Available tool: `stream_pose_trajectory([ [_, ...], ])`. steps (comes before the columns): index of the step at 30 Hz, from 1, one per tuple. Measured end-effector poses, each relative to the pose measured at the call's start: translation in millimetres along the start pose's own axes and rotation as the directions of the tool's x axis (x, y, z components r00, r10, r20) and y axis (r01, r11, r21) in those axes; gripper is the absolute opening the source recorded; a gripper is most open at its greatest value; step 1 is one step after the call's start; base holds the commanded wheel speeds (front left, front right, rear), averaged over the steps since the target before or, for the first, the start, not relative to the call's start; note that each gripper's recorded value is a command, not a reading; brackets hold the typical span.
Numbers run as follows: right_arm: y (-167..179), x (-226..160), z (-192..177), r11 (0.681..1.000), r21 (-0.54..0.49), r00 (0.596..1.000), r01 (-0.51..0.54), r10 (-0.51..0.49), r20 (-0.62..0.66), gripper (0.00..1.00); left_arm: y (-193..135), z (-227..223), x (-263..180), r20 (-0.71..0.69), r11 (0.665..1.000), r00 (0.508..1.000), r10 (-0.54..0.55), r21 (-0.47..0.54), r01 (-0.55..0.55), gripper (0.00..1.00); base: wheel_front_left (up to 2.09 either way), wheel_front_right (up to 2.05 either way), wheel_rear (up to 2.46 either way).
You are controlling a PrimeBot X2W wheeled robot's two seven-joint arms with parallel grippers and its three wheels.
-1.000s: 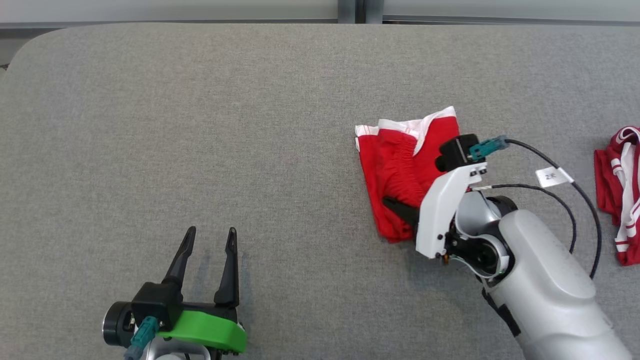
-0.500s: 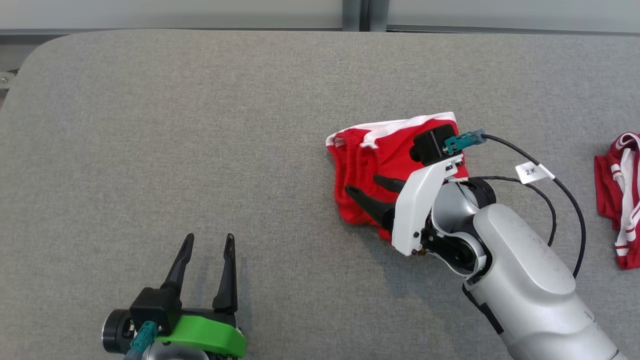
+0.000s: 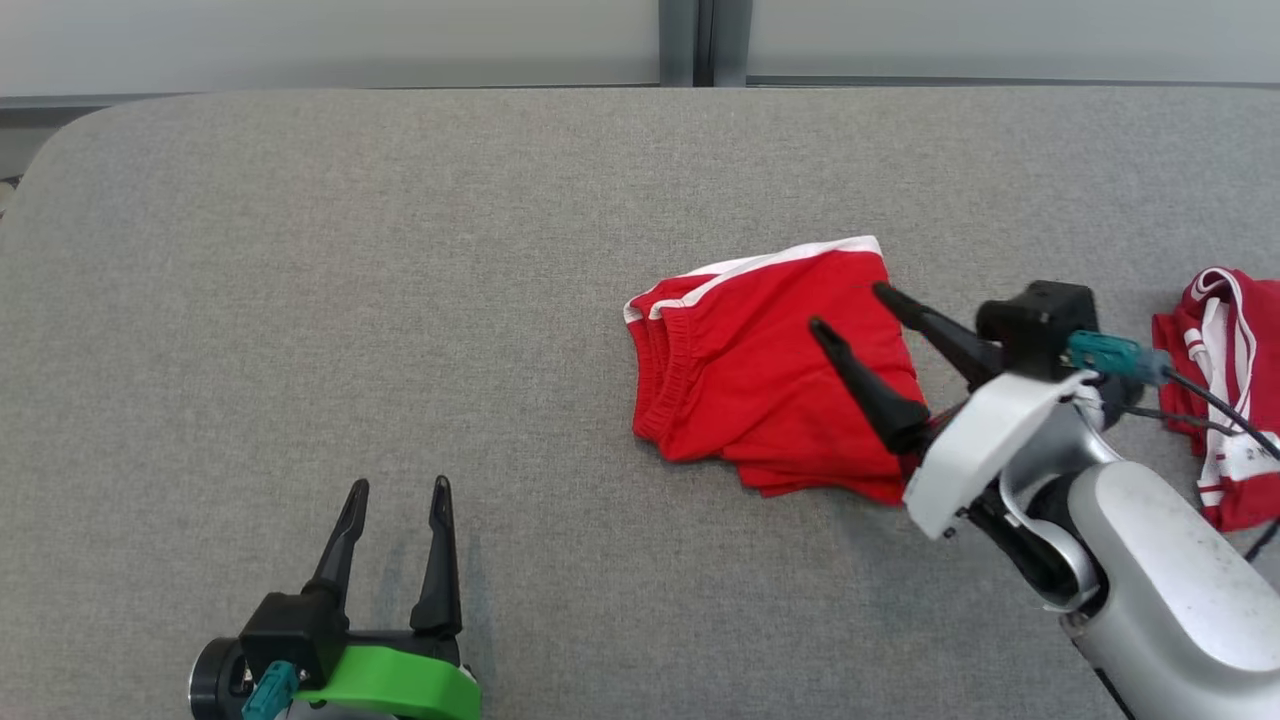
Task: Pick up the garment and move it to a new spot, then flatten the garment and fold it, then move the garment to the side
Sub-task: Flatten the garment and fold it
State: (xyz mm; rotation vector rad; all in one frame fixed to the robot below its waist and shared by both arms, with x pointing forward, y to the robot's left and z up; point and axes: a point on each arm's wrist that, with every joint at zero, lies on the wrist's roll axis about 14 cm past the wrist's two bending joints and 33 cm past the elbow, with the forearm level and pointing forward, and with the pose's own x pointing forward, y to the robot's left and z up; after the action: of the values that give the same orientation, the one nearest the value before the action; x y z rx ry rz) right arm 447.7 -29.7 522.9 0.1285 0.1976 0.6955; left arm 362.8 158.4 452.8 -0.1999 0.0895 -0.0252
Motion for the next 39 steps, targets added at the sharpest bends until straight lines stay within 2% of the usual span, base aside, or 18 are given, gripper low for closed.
stream_pose_trajectory([
  [6, -44, -37, 9, 0.977, -0.142, 0.979, 0.159, -0.136, 0.154, 1.00, -2, 7, -1, 0.022, 1.000, 1.000, -0.006, 0.004, 0.006, 1.00, 0.00, 0.00, 0.00],
  [10, -60, -60, 6, 0.958, -0.161, 0.949, 0.239, -0.195, 0.247, 1.00, 0, 10, -2, 0.030, 1.000, 1.000, -0.001, -0.002, 0.001, 1.00, 0.00, 0.00, 0.00],
  [15, -75, -93, -31, 0.926, -0.153, 0.929, 0.345, -0.313, 0.199, 1.00, 6, 9, -9, 0.029, 1.000, 0.999, 0.019, -0.008, -0.019, 1.00, 0.00, 0.00, 0.00],
  [18, -72, -106, -46, 0.913, -0.146, 0.919, 0.380, -0.355, 0.174, 1.00, 9, 8, -13, 0.025, 1.000, 0.999, 0.023, -0.002, -0.023, 1.00, 0.00, 0.00, 0.00],
  [25, -69, -135, -55, 0.872, -0.124, 0.875, 0.473, -0.449, 0.181, 1.00, 11, 7, -19, 0.023, 1.000, 1.000, 0.004, 0.026, -0.004, 1.00, 0.00, 0.00, 0.00],
  [39, -75, -178, -51, 0.807, -0.139, 0.813, 0.574, -0.542, 0.213, 1.00, 1, 4, -38, 0.017, 0.998, 0.998, -0.059, 0.034, 0.059, 1.00, 0.00, 0.00, 0.00],
])
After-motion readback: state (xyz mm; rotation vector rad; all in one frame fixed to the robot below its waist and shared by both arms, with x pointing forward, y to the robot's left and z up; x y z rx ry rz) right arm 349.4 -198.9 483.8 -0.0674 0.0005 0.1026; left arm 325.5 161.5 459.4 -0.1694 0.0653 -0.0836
